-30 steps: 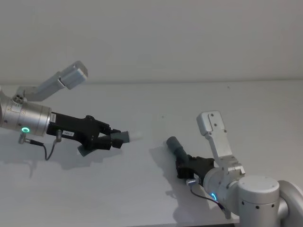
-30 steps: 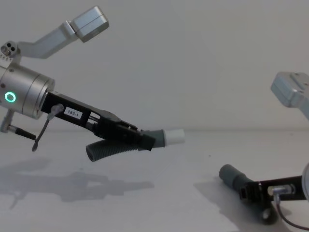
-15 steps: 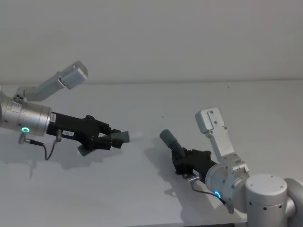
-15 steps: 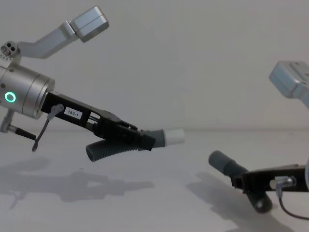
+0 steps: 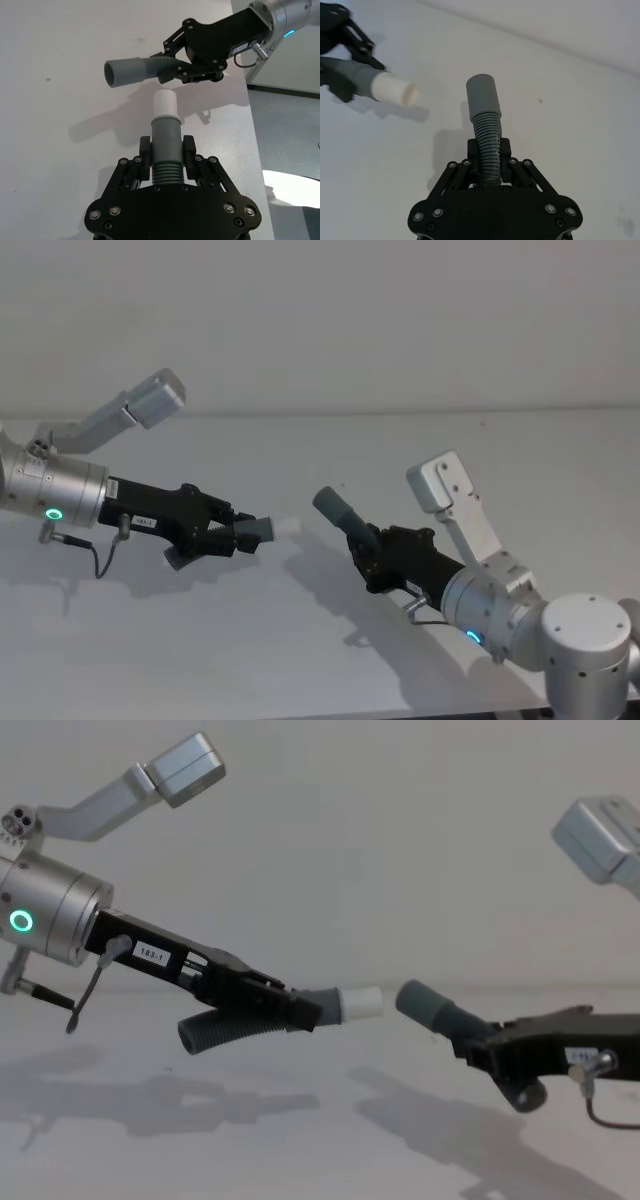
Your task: Use both hands to pick up one end of the pipe from the table, align the ends, and insert them.
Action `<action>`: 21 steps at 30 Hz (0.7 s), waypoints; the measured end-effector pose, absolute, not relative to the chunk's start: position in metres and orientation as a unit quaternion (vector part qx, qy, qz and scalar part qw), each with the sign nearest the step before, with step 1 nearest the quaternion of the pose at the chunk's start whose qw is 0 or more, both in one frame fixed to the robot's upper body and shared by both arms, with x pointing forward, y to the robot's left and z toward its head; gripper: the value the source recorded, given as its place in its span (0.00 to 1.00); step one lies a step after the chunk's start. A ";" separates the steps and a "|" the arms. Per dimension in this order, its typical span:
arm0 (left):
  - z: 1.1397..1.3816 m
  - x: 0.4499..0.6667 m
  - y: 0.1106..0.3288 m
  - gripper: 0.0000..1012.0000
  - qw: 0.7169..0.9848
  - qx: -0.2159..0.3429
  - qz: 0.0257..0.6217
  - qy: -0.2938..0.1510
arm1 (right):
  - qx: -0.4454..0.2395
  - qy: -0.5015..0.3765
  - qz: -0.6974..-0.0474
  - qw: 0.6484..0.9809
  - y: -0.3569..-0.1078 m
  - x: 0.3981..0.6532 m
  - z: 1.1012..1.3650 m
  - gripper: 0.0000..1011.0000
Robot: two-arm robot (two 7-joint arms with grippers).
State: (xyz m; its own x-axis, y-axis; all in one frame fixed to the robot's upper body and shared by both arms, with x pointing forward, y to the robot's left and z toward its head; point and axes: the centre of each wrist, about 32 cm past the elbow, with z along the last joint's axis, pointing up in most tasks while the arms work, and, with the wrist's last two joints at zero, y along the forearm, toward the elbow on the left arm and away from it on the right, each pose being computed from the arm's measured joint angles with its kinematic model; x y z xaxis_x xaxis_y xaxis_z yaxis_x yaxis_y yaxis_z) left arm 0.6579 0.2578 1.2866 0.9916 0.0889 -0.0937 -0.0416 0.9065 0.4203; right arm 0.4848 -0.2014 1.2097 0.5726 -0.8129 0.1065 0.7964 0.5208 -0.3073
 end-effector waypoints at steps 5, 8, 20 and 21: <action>1.287 0.658 0.258 0.35 0.975 0.214 0.033 0.055 | -0.158 -0.007 -0.434 0.887 -0.209 0.490 1.211 0.21; 1.287 0.658 0.258 0.35 0.975 0.214 0.034 0.055 | -0.155 -0.029 -0.414 0.896 -0.215 0.494 1.212 0.21; 1.292 0.660 0.262 0.35 0.976 0.211 0.009 0.052 | -0.150 -0.116 -0.330 0.925 -0.239 0.514 1.219 0.21; 1.292 0.660 0.262 0.35 0.976 0.211 0.006 0.052 | -0.150 -0.120 -0.325 0.926 -0.240 0.515 1.219 0.21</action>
